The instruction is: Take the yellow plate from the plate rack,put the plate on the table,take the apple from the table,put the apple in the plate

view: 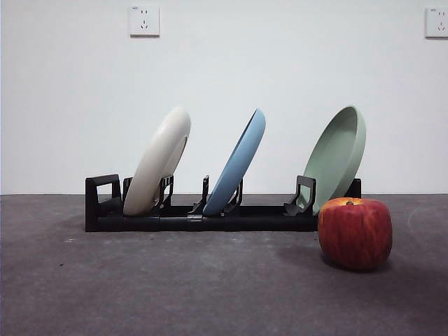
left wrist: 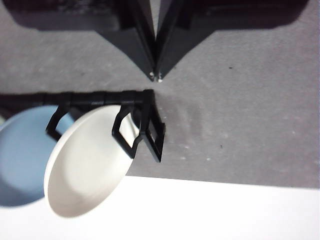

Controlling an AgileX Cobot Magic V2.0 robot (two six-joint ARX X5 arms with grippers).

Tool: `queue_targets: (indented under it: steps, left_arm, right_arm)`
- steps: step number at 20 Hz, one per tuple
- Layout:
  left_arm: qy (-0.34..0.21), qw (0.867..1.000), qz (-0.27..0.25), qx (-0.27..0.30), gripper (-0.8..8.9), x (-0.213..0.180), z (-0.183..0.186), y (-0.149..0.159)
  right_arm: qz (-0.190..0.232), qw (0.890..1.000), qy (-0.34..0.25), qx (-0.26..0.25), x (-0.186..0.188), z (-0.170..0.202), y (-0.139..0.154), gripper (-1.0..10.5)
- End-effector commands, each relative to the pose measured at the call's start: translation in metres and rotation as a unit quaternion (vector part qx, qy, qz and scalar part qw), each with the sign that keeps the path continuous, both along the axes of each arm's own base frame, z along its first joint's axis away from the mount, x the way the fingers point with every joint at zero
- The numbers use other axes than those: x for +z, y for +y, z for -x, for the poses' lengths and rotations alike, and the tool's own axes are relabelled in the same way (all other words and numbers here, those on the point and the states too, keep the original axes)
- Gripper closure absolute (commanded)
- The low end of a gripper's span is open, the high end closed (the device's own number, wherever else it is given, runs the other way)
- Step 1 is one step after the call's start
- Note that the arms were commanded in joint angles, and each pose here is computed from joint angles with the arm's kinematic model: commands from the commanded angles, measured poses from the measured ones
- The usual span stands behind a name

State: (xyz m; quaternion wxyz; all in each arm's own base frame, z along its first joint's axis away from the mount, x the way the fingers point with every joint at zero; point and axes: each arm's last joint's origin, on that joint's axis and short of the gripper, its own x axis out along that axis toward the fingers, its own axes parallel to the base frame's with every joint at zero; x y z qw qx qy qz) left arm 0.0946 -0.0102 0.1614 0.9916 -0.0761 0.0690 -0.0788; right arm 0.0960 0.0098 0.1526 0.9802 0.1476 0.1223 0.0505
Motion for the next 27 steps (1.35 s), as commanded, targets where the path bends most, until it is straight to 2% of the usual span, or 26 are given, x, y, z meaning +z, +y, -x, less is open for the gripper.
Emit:
queue_targets:
  steps: [1,7,11,15,18,22,23,26,27]
  left_arm:
    - [-0.01,0.999,0.033,0.005,8.2,0.019,0.002,0.0]
    - [0.0,1.0,0.03,0.005,8.2,0.072,-0.009,0.0]
    - [0.037,0.999,0.028,-0.017,8.2,0.102,-0.034,-0.004]
    - [0.09,0.993,0.034,-0.068,8.19,0.118,-0.07,-0.01]
    - [0.12,0.985,0.045,-0.113,8.19,0.122,-0.093,-0.014]
    - [0.159,0.968,0.065,-0.183,8.16,0.129,-0.127,-0.022]
    - [0.175,0.964,0.066,-0.189,8.05,0.132,-0.139,-0.026]
    - [0.203,0.956,0.062,-0.203,5.83,0.145,-0.169,-0.041]
    - [0.207,0.953,0.061,-0.211,5.86,0.15,-0.179,-0.047]
  right_arm:
    - [-0.015,1.0,-0.008,-0.002,0.017,-0.001,0.0,9.6]
    - [-0.005,1.0,0.008,0.0,0.071,-0.014,0.001,9.6]
    - [0.034,0.999,0.029,0.01,0.11,-0.033,0.003,9.6]
    - [0.079,0.993,0.086,0.027,0.139,-0.055,0.005,9.5]
    - [0.088,0.986,0.115,0.078,0.15,-0.067,0.009,9.5]
    - [0.068,0.975,0.142,0.157,0.16,-0.082,0.014,9.4]
    - [0.06,0.971,0.148,0.18,0.161,-0.087,0.016,9.2]
    - [0.054,0.966,0.165,0.19,0.158,-0.098,0.018,6.7]
    - [0.053,0.965,0.172,0.19,0.156,-0.1,0.018,6.6]
